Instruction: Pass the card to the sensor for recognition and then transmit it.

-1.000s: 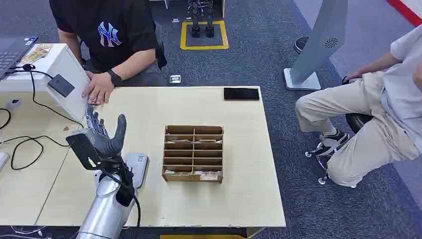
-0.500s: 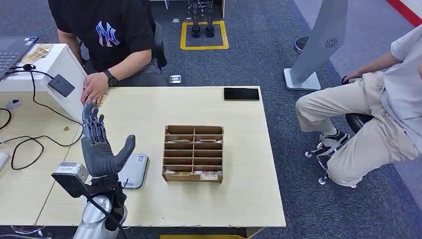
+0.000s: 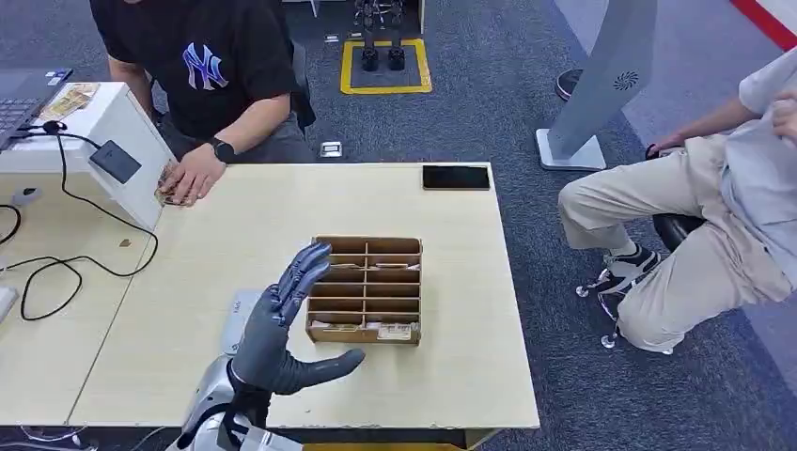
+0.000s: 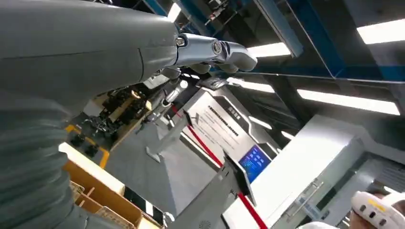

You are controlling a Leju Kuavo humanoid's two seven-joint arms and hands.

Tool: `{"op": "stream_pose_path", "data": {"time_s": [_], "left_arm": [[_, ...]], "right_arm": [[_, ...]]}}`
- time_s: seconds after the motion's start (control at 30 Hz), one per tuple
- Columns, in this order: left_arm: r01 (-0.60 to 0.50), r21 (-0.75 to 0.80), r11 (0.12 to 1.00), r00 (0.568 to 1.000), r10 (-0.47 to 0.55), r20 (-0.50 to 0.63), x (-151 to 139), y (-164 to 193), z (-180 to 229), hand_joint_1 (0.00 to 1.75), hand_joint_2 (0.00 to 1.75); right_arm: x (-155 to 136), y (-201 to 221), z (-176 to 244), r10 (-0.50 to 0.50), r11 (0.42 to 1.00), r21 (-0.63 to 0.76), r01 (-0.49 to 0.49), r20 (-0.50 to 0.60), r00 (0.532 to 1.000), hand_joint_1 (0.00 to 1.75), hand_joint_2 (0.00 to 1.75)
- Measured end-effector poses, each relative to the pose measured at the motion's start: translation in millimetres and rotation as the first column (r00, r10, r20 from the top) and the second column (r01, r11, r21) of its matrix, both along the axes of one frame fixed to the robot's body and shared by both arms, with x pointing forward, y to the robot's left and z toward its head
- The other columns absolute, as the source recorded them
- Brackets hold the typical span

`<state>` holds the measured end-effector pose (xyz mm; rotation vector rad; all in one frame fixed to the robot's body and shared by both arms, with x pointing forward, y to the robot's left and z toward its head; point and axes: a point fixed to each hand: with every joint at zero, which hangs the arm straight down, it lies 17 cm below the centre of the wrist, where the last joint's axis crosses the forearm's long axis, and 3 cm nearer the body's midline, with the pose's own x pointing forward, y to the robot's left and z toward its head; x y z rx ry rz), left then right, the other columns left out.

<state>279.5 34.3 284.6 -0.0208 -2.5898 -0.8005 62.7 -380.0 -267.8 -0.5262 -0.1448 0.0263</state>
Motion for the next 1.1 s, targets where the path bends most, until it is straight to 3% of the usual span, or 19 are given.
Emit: {"op": "stream_pose_path", "data": {"time_s": [0.4, 0.5, 0.63, 0.8, 0.93, 1.0, 1.1], "left_arm": [[-0.185, 0.385, 0.904, 0.975, 0.119, 0.188, 11.6, -38.5, -50.3, 0.00, 1.75], [-0.377, 0.508, 0.774, 0.920, 0.249, 0.303, 35.0, -36.3, -73.7, 0.00, 1.75], [-0.523, 0.546, 0.655, 0.852, 0.390, 0.349, 54.8, -27.1, -89.7, 0.00, 1.75], [-0.655, 0.490, 0.575, 0.753, 0.550, 0.362, 65.0, -24.4, -85.0, 0.00, 1.75], [-0.683, 0.518, 0.514, 0.711, 0.629, 0.313, 77.5, -17.7, -98.7, 0.00, 1.75], [-0.675, 0.539, 0.505, 0.715, 0.628, 0.306, 79.0, -20.6, -107.5, 0.00, 1.75], [-0.629, 0.584, 0.513, 0.758, 0.573, 0.313, 74.8, -34.9, -126.4, 0.00, 1.75]], "right_arm": [[2.8, -2.9, 0.6, 0.007, 1.000, -0.004, -0.007, -0.001, 1.000, 0.00, 1.75], [0.9, -1.8, -0.1, -0.004, 1.000, 0.004, 0.004, -0.008, 1.000, 0.00, 1.75], [-6.2, 2.9, -1.7, -0.029, 0.999, 0.019, 0.030, -0.023, 0.999, 0.00, 1.75], [-7.9, 3.3, 1.2, -0.057, 0.998, -0.009, 0.056, -0.012, 0.998, 0.00, 1.75], [-4.2, 2.4, 4.2, -0.055, 0.998, -0.031, 0.055, 0.009, 0.998, 0.00, 1.75], [-2.1, 0.3, 5.6, -0.052, 0.998, -0.042, 0.053, 0.018, 0.998, 0.00, 1.75], [-0.9, -3.5, 7.1, -0.052, 0.997, -0.056, 0.054, 0.026, 0.998, 0.00, 1.75]]}}
